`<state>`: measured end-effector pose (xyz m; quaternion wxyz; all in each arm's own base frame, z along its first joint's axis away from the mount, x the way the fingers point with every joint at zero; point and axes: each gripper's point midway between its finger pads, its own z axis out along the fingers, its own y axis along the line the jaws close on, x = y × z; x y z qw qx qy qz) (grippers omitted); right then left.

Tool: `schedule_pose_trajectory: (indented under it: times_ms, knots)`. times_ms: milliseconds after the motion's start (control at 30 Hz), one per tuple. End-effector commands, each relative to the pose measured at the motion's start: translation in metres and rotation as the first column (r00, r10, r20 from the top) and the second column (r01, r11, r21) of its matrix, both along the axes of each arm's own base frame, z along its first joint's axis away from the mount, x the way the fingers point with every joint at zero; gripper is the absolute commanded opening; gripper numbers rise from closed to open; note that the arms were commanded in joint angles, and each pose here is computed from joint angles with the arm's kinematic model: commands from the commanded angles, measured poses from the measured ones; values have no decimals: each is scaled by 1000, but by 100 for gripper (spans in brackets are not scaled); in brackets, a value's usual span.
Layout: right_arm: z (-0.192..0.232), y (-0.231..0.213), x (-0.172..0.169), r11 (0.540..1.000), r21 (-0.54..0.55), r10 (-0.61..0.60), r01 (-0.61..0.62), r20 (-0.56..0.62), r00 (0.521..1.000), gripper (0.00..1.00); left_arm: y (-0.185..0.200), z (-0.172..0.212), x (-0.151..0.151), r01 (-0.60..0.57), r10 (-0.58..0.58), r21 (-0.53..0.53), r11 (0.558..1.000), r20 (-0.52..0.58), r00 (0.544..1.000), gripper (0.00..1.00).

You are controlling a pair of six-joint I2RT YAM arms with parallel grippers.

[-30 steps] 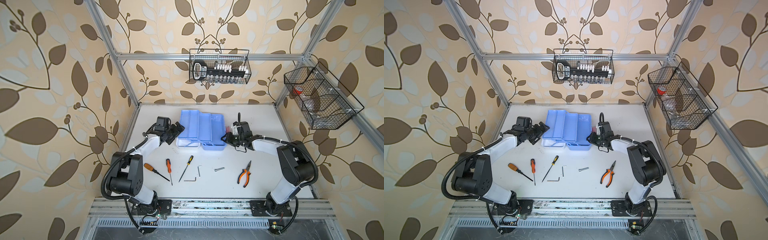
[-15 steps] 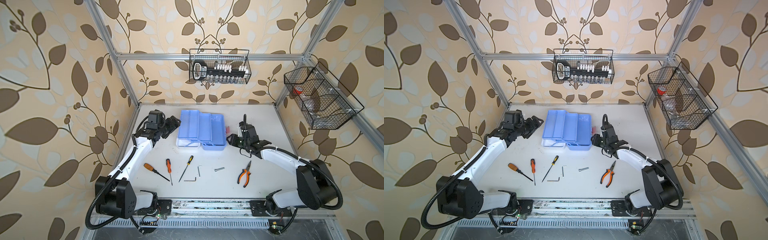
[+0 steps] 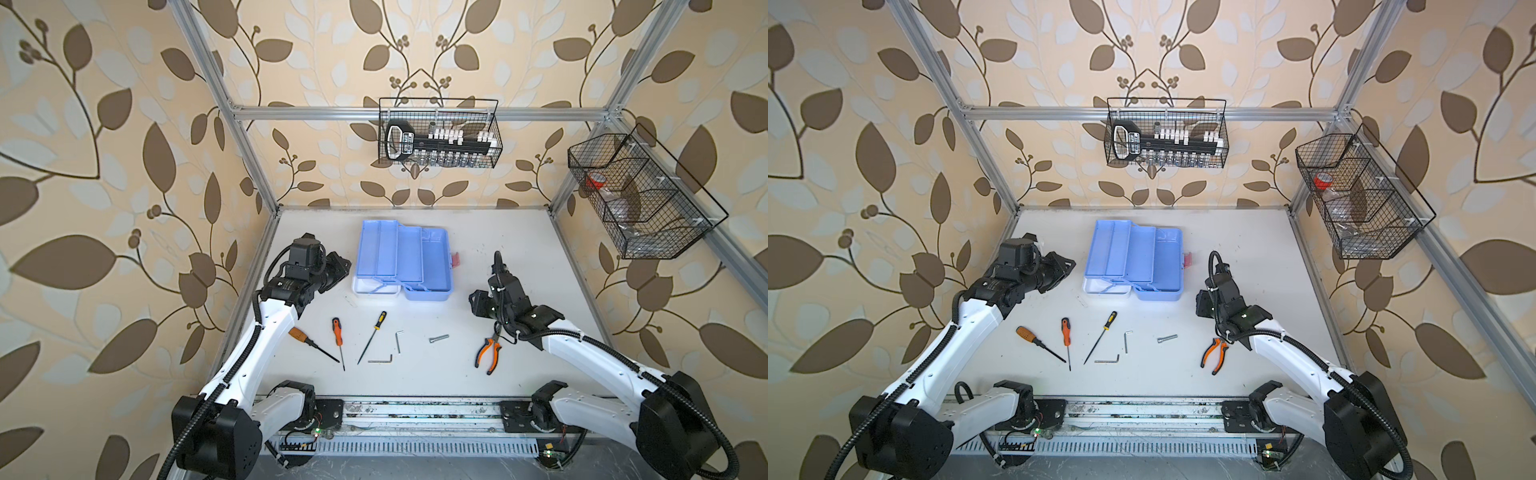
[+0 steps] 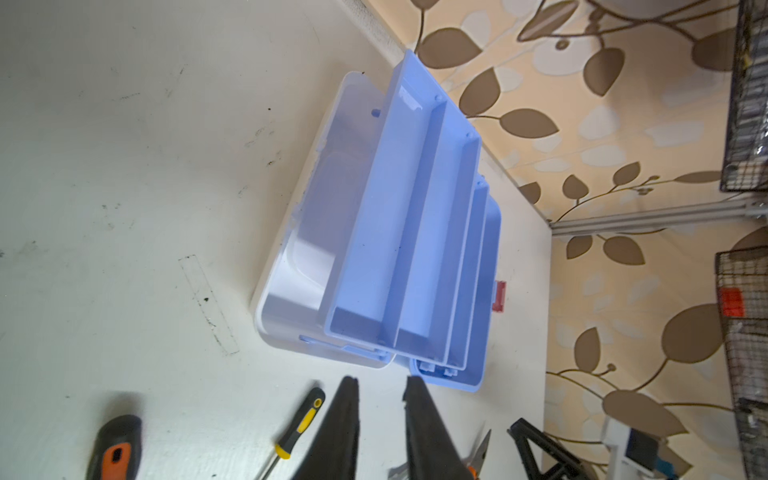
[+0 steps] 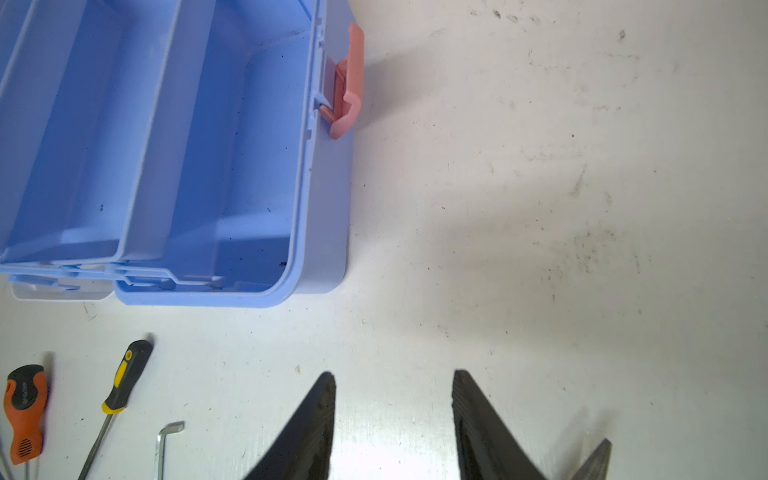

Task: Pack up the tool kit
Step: 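Withdraw both grippers from the open box toward the tools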

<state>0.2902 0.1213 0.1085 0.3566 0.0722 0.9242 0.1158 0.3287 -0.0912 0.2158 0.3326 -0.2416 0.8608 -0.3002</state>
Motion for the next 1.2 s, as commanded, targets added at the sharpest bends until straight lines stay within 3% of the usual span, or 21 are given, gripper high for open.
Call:
schedule_pose_trajectory:
  times_ms: [0, 300, 633, 900, 1033, 1167]
  knots:
    - [-18, -5, -21, 999, -41, -29, 26, -60, 998, 47, -1, 0, -6, 4, -4, 4, 1000, 33, 999, 19]
    - [-47, 7, -60, 999, -45, -29, 23, -130, 991, 47, -6, -37, -5, -14, 14, -67, 998, 3, 1000, 20]
    - [-56, 51, -88, 996, -61, 55, -65, -151, 987, 47, -23, -33, -12, 43, -41, -99, 994, 19, 999, 21]
    - [-72, 97, -114, 993, 35, 116, -111, -215, 970, 64, -31, -31, -19, 75, -73, -104, 992, 28, 997, 24]
    - [-77, 119, -116, 985, 129, 144, -115, -246, 958, 65, -25, -32, -20, 54, -51, -77, 996, 34, 998, 25]
    - [-83, 125, -112, 987, 102, 150, -126, -270, 951, 67, -27, -32, -17, 58, -56, -81, 995, 26, 998, 25]
